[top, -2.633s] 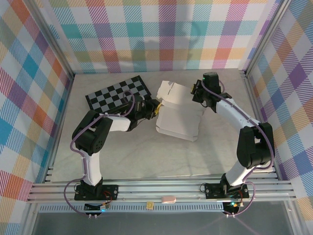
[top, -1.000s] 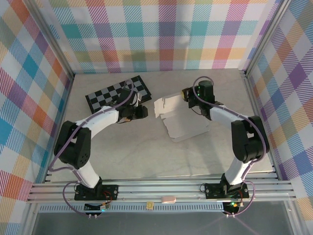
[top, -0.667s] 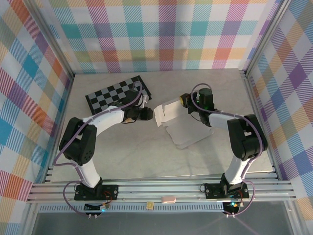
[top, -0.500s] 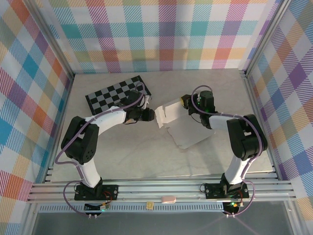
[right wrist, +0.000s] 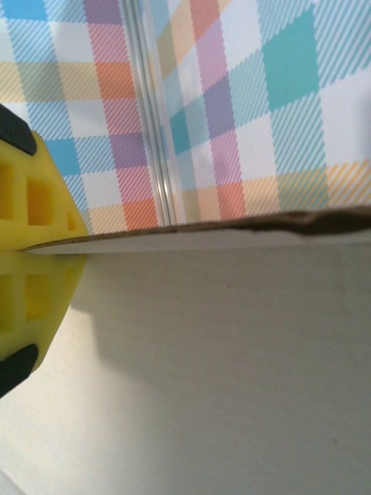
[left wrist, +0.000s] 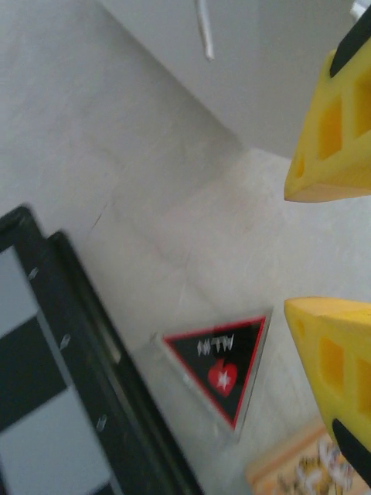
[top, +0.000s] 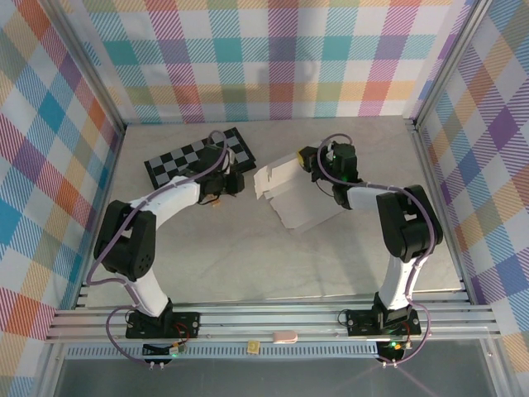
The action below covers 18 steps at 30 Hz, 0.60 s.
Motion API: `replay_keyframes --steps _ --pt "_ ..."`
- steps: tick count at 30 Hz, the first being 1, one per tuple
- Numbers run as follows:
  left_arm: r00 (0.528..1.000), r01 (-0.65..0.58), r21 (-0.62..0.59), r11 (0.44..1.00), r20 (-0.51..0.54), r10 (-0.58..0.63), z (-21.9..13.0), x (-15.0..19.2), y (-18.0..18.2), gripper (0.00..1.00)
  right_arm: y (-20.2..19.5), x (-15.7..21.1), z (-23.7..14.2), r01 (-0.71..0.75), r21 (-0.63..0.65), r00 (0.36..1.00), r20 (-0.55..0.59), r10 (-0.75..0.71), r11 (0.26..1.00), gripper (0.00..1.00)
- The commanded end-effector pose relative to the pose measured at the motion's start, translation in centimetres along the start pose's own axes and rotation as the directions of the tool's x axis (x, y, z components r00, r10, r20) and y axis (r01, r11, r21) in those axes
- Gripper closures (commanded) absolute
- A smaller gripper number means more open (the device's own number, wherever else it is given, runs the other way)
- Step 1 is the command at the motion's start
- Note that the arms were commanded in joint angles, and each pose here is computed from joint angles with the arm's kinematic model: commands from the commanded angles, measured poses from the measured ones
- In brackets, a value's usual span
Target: Fold the paper box
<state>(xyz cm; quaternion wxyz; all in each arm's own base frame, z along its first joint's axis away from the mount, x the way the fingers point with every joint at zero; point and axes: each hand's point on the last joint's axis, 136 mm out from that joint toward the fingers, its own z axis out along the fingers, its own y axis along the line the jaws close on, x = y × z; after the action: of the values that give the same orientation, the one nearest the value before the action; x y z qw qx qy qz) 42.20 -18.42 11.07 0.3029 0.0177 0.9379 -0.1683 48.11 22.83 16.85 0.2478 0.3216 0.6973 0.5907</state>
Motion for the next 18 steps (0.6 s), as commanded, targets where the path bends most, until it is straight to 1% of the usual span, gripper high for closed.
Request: replay_keyframes --steps 1,4,8,10,14,18 --pt "1.000 0.002 -0.011 1.000 -0.011 -0.002 -0.7 0.2 0.4 0.64 -1.3 0.6 0.5 0.003 -0.037 0.999 -0.048 -0.005 0.999 1.00" --pt "1.000 -0.001 -0.004 1.000 -0.025 0.001 -0.4 0.6 0.4 0.64 -3.2 1.1 0.4 0.007 -0.022 0.997 -0.076 -0.009 1.000 1.00" --pt "0.998 -0.013 0.012 1.000 -0.054 0.013 0.1 1.7 0.5 0.65 -4.2 1.1 -0.3 0.003 -0.027 0.997 -0.076 -0.005 1.000 1.00" --pt "0.998 -0.032 0.045 0.998 -0.060 0.035 0.5 2.2 0.1 0.65 -4.6 1.1 -0.5 -0.001 -0.017 0.997 -0.074 -0.001 1.000 1.00" --pt "0.994 -0.089 0.127 0.988 -0.045 0.096 1.3 2.7 -1.1 0.66 -4.7 1.0 -0.7 0.002 -0.005 0.997 -0.080 -0.002 1.000 1.00" --pt "0.981 -0.188 0.192 0.963 -0.006 0.192 2.4 3.1 -2.7 0.66 -4.4 1.1 -0.6 -0.002 -0.002 0.996 -0.089 0.001 1.000 1.00"
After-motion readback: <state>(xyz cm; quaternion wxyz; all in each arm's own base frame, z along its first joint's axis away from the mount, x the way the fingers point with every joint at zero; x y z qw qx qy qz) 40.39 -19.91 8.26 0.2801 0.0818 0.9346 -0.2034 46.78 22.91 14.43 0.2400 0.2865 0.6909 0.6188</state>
